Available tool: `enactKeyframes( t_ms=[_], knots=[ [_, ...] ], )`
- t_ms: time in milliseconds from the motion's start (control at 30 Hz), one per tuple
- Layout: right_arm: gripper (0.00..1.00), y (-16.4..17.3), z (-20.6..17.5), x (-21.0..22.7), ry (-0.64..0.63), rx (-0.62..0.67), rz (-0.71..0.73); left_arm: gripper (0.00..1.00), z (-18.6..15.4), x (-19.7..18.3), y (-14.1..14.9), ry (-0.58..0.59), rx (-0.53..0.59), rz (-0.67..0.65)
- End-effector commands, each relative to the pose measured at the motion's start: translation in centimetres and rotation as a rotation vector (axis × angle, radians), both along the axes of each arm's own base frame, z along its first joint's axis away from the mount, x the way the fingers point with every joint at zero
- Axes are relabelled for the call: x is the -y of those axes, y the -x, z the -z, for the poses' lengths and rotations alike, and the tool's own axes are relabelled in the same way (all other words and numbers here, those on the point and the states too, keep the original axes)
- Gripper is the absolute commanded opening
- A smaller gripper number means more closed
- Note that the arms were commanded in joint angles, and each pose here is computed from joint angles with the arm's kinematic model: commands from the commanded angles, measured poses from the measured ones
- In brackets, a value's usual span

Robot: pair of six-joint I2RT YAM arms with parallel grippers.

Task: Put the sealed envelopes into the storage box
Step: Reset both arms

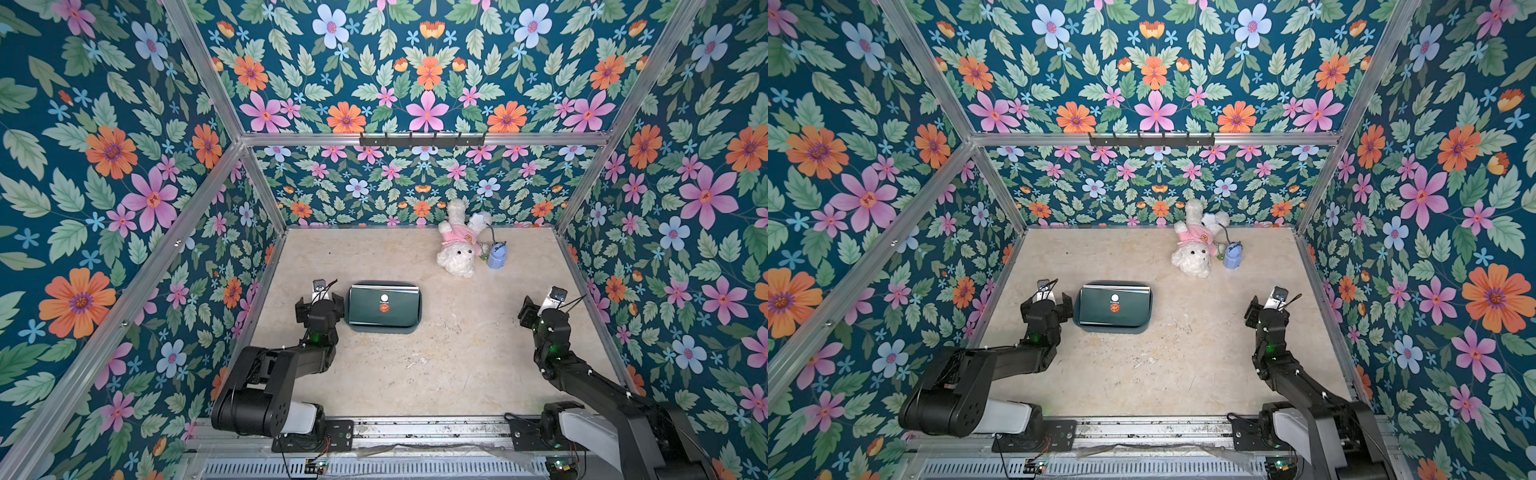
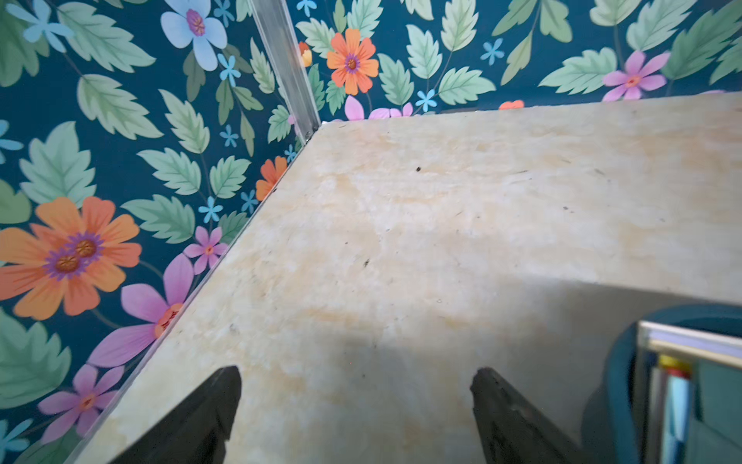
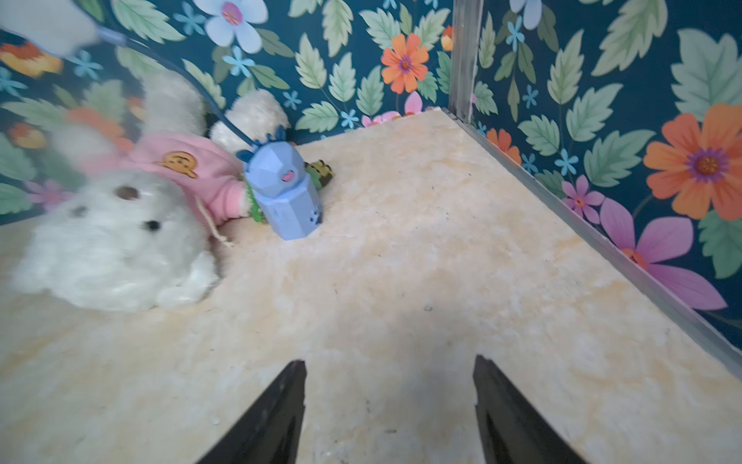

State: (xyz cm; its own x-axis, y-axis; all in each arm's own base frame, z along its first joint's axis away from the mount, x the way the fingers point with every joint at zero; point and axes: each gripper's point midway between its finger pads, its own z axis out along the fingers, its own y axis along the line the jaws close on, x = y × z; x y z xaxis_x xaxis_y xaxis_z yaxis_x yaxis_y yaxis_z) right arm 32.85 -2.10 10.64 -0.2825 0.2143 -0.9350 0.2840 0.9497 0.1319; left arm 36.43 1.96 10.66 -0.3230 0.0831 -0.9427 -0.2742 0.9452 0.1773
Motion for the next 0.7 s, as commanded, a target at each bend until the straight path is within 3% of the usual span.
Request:
enactKeyframes(
  t_ms=[0, 67, 200, 267, 367, 433, 667],
  knots=[
    [0.68, -1.8, -3.2, 1.9, -0.009, 0.16, 0.067, 0.93, -2.3, 1.2, -1.6, 0.039, 0.107, 0.113],
    [0.69, -1.6, -4.3, 2.2, 0.035, 0.245, 0.054, 0.93, -1.9, 1.7, -1.8, 0.055, 0.132, 0.179],
    [0.69, -0.8, -4.1, 3.0, 0.016, 0.347, 0.052, 0.93, -0.4, 0.8, -2.5, 0.119, 0.127, 0.193],
    [0.7, -1.4, -2.7, 2.5, 0.004, 0.262, 0.024, 0.96, -0.2, 0.6, -2.7, 0.139, 0.117, 0.201],
    [0.72, -1.5, -3.0, 2.6, 0.009, 0.277, 0.026, 1.0, -0.1, 0.4, -2.7, 0.15, 0.118, 0.207],
    [0.99, -1.5, -3.1, 2.6, 0.013, 0.286, 0.025, 1.0, -0.1, 0.4, -2.7, 0.149, 0.118, 0.208],
    [0.99, -1.5, -3.1, 2.5, 0.011, 0.282, 0.024, 1.0, -0.1, 0.5, -2.7, 0.149, 0.119, 0.207]
  ],
)
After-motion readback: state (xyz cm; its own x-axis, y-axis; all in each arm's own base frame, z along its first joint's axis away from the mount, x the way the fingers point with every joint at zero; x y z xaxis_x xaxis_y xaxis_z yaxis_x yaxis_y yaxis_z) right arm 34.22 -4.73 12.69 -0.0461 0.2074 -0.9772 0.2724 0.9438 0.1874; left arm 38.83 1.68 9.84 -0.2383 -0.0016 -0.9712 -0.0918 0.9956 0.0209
